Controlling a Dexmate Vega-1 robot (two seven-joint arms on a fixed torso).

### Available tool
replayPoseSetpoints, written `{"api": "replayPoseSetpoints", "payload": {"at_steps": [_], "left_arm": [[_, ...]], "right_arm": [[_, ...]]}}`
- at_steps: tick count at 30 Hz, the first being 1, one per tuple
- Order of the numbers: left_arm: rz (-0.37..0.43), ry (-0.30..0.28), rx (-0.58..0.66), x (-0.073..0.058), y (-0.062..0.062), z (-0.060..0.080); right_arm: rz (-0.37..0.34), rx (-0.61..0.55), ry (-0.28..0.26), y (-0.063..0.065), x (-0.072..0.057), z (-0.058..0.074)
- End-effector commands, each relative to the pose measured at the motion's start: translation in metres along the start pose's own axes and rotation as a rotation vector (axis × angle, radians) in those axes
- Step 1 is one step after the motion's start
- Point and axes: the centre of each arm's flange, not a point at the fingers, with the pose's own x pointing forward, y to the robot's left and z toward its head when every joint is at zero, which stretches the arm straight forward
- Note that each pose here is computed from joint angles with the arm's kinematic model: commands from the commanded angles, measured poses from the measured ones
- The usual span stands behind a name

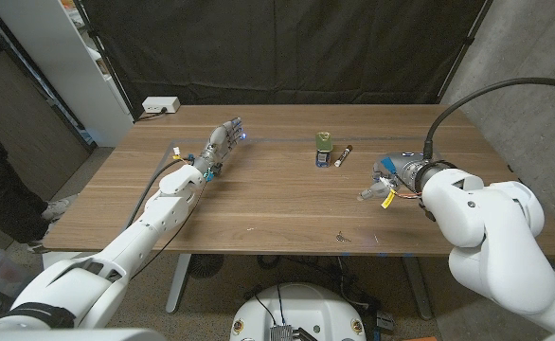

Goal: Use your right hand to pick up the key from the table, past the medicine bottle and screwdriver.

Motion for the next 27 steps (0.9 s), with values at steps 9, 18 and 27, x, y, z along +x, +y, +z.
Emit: {"api": "replayPoseSetpoints", "payload": {"at_steps": [9, 18, 27], "left_arm": [[0.0, -0.002, -0.007, 0.0, 0.005, -0.001], [0.001, -0.003, -0.009, 0.001, 0.007, -0.001], [-0.001, 0.001, -0.011, 0.003, 0.009, -0.003]], "right_arm": [[0.017, -0.058, 0.049, 0.002, 0.003, 0.007], [0.019, -0.066, 0.051, 0.004, 0.005, 0.016], [0.041, -0.063, 0.042, 0.01, 0.012, 0.022]]}}
